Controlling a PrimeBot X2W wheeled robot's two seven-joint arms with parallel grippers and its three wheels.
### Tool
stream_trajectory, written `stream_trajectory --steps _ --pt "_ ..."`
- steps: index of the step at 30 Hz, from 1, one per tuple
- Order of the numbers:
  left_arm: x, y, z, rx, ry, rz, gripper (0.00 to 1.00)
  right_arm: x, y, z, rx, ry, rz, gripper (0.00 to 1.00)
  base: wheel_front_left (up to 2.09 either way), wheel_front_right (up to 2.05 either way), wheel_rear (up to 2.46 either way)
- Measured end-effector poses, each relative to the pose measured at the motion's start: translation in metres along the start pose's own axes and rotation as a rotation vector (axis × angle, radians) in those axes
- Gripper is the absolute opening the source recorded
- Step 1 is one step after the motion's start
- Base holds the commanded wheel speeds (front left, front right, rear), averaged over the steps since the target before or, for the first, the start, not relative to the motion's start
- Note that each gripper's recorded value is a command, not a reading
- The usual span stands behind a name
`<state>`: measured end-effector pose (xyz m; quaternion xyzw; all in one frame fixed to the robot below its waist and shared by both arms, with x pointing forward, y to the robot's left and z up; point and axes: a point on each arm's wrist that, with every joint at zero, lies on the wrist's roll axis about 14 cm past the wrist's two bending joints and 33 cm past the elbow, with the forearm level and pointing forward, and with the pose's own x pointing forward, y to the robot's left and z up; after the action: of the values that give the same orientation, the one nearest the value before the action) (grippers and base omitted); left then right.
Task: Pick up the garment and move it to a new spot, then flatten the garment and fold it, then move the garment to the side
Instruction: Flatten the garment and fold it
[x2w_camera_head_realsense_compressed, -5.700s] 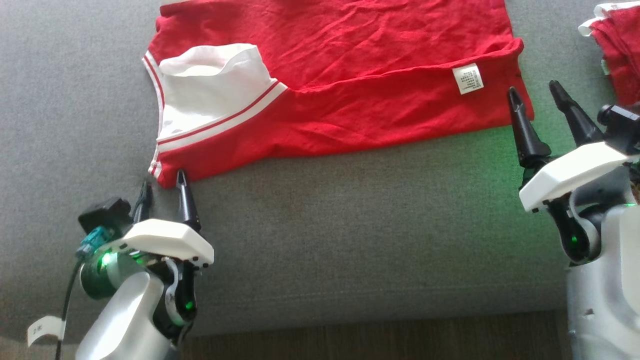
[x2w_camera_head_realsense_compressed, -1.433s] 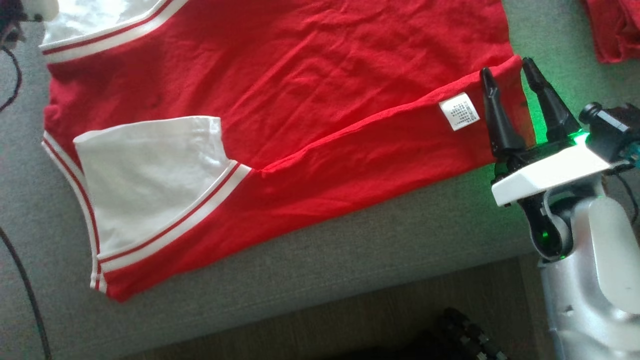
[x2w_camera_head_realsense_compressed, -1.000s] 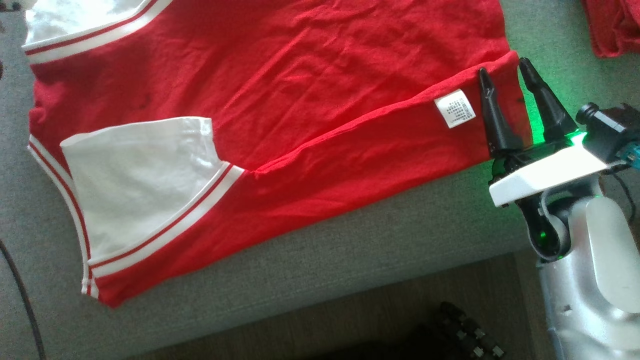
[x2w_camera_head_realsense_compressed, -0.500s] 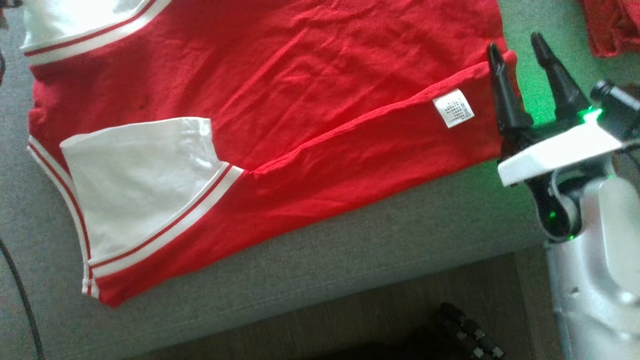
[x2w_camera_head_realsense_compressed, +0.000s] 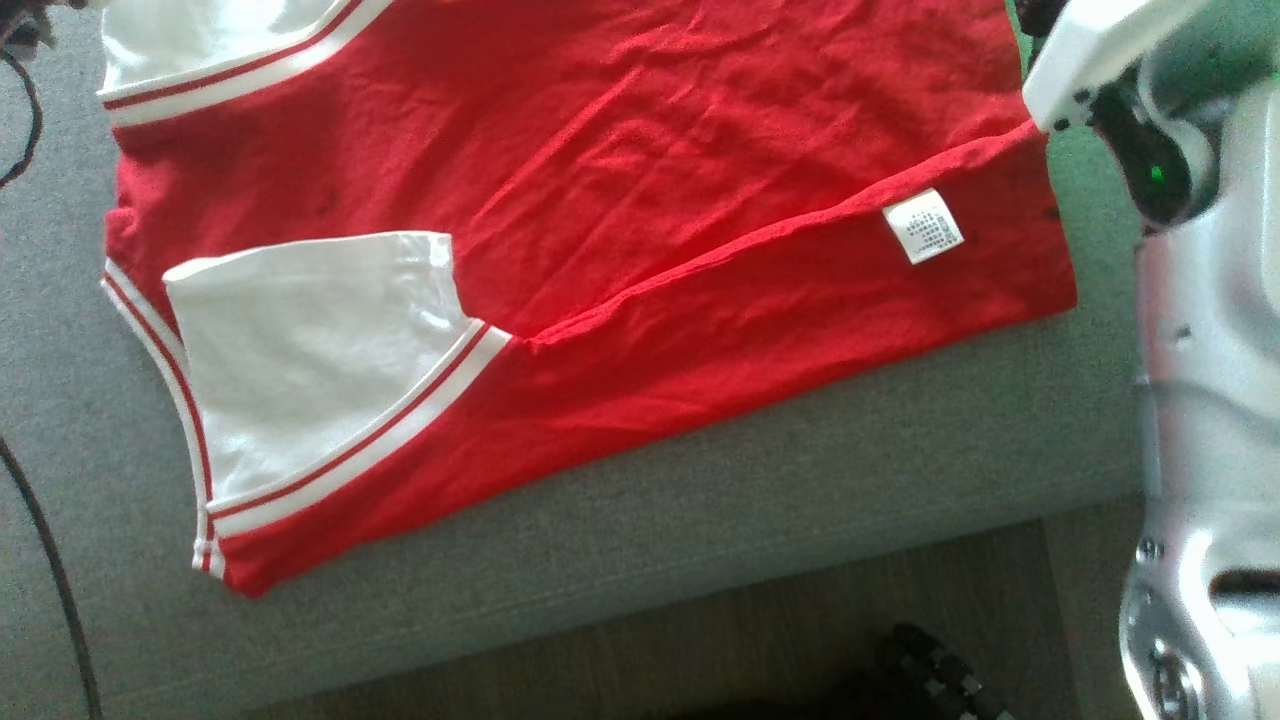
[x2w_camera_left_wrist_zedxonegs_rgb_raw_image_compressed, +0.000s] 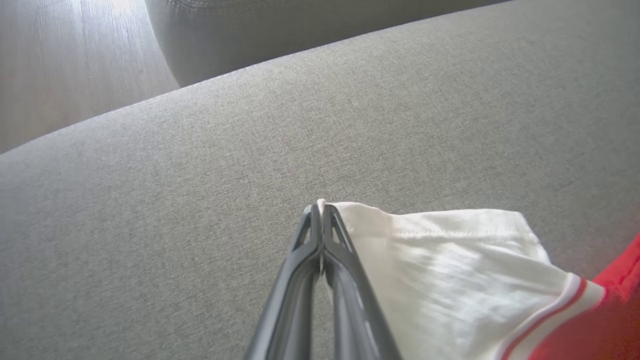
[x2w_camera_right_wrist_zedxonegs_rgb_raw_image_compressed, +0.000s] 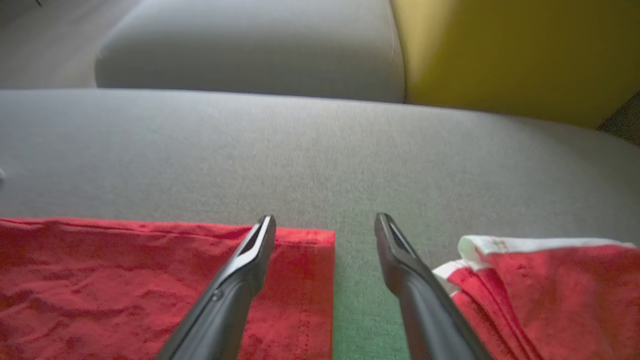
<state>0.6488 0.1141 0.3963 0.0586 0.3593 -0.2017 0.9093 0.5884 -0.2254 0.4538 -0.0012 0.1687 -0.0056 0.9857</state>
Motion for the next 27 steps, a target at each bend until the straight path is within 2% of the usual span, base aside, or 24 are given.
stream_trajectory --steps 7,18,21,24,25,26,27 --pt "-0.005 -0.007 0.005 0.029 -0.011 -0.019 0.00 0.016 0.002 -0.028 -0.026 0.227 -0.004 1.00 0.00 0.00 0.00" --pt "-0.005 -0.007 -0.004 0.055 0.009 -0.031 0.00 0.032 0.010 -0.053 0.030 0.338 0.015 1.00 0.00 0.00 0.00" --pt "-0.006 -0.007 -0.005 0.053 0.008 -0.033 0.00 0.035 0.012 -0.054 0.033 0.337 0.019 0.79 0.00 0.00 0.00" --pt "-0.007 -0.006 -0.005 0.054 0.010 -0.035 0.00 0.038 0.014 -0.050 0.034 0.322 0.022 0.69 0.00 0.00 0.00" --pt "-0.007 -0.006 -0.005 0.053 0.011 -0.036 0.00 0.038 0.014 -0.049 0.032 0.319 0.023 0.63 0.00 0.00 0.00" --pt "-0.008 -0.005 -0.006 0.056 0.012 -0.035 0.00 0.039 0.015 -0.049 0.030 0.319 0.023 0.49 0.00 0.00 0.00" --pt "-0.008 -0.005 -0.006 0.058 0.013 -0.034 0.00 0.039 0.015 -0.050 0.029 0.321 0.024 0.44 0.00 0.00 0.00"
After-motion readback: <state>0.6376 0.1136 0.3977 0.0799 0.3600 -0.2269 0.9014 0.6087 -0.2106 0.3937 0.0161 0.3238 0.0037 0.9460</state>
